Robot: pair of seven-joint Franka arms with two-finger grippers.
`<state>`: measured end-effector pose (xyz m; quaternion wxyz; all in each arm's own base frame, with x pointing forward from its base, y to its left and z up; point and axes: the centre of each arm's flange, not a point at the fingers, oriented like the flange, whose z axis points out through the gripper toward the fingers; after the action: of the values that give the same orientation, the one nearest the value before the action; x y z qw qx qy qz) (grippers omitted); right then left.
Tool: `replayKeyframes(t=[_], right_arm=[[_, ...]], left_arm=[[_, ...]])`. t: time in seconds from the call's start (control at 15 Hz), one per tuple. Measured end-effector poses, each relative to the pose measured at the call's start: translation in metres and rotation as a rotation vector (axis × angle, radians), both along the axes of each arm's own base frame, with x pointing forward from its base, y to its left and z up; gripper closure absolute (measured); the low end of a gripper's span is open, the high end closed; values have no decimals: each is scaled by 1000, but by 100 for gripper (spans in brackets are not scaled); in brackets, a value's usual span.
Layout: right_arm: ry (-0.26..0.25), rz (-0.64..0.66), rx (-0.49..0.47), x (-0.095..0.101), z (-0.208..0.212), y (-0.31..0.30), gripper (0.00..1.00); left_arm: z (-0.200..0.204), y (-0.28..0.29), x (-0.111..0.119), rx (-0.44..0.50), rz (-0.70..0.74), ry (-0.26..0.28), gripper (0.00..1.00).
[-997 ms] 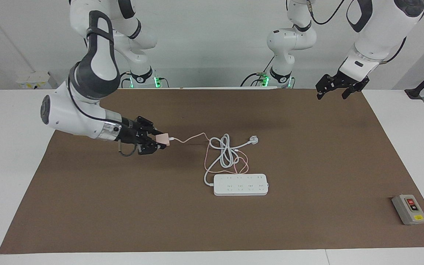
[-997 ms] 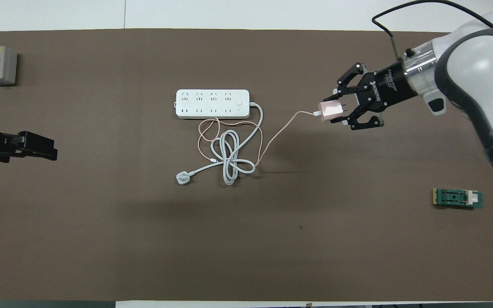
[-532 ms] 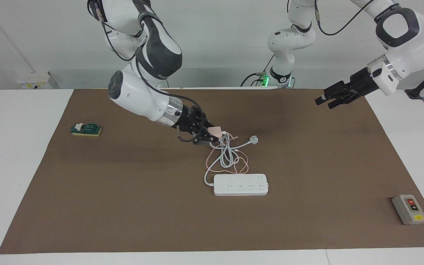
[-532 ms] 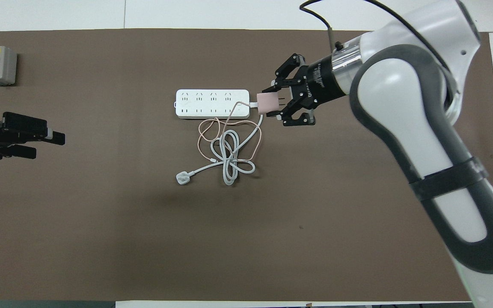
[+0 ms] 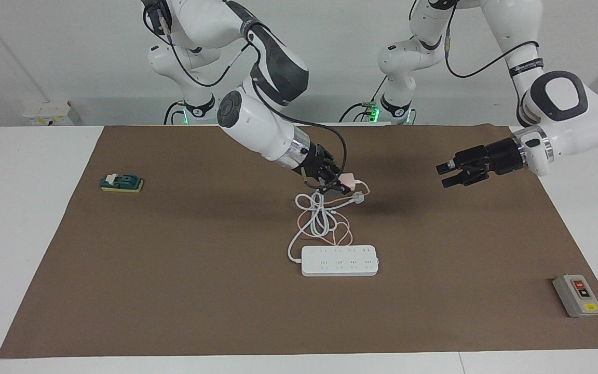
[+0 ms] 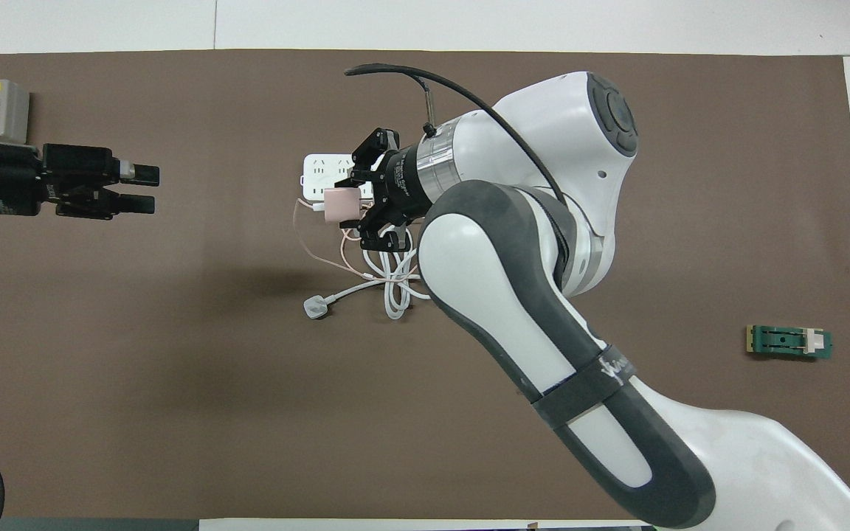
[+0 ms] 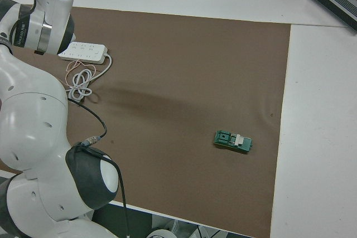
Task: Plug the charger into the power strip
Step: 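Lift the charger with the right gripper while the left gripper reaches in, then extend the left gripper to the charger held by the right gripper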
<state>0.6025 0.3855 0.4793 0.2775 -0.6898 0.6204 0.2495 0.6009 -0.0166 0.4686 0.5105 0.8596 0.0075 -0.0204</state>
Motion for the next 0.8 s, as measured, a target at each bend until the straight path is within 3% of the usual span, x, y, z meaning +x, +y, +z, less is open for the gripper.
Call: replayKeyframes(t=[0.33, 0.6, 0.8], right_arm=[[2, -24, 1, -4, -8, 16, 51], [13, -16, -7, -7, -20, 24, 51], [22, -19, -5, -6, -24, 24, 51]], left_arm=[[-39, -27, 6, -157, -48, -121, 0], [-68, -53, 7, -247, -70, -148, 0], [-86, -69, 8, -305, -90, -202, 0]])
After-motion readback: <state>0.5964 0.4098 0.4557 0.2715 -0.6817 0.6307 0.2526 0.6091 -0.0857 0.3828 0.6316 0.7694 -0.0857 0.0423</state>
